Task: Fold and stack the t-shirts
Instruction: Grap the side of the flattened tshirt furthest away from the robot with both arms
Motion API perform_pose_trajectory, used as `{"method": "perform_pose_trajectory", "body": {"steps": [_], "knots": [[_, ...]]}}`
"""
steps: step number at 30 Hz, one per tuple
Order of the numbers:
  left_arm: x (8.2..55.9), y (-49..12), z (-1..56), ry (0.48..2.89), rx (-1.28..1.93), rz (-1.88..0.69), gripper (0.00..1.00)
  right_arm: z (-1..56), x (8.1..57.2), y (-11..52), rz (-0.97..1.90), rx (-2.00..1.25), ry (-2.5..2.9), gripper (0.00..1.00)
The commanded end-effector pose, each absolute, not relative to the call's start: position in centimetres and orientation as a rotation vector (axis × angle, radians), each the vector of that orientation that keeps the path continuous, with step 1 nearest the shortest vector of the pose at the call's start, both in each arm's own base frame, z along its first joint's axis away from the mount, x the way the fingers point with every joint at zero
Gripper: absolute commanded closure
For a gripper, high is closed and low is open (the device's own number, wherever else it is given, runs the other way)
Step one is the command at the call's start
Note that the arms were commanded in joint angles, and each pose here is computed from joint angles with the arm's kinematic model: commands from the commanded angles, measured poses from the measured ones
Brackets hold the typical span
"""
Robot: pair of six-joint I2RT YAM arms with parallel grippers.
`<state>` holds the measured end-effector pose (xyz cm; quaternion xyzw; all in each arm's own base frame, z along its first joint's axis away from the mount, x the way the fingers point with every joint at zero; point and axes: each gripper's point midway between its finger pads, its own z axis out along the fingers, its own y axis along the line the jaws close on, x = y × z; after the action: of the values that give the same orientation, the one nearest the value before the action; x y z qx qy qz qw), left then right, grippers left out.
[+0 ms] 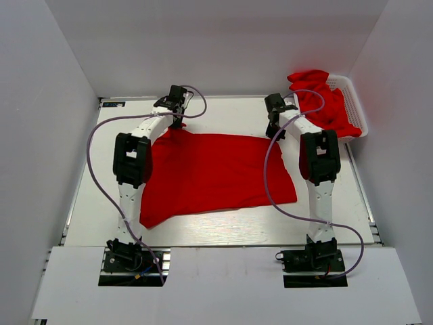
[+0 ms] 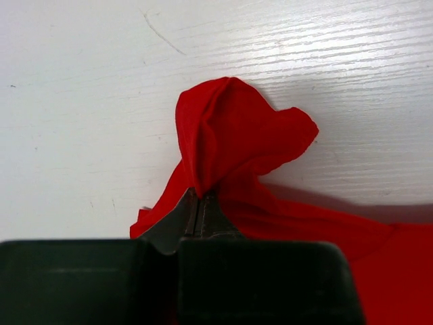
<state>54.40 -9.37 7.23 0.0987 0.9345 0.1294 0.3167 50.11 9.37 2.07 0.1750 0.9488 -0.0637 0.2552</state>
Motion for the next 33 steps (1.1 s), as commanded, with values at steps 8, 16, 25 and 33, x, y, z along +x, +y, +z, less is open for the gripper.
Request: {"method": "perform_pose_trajectory", "body": {"steps": [8,16,25,33], "knots": [[55.4,-7.3,14.5,2.339,0.21,0.31,1.0,1.9,49.1,6.8,-0.268,0.489,2.605,1.0],[54.5,-9.8,13.9,2.362,0.242,0.121,1.0,4.7,50.6,11.1,0.034,0.219,2.529,1.0],[51.8,-10.8,13.6,2.374,0.162,-0.005,1.0,10.6,50.2,13.6,0.201,-0.045,2.341,1.0],[46.1,-10.2,13.9,2.374,0.072,-0.024,1.0,11.2,47.8,12.6,0.166,-0.044,2.342,1.0]]}}
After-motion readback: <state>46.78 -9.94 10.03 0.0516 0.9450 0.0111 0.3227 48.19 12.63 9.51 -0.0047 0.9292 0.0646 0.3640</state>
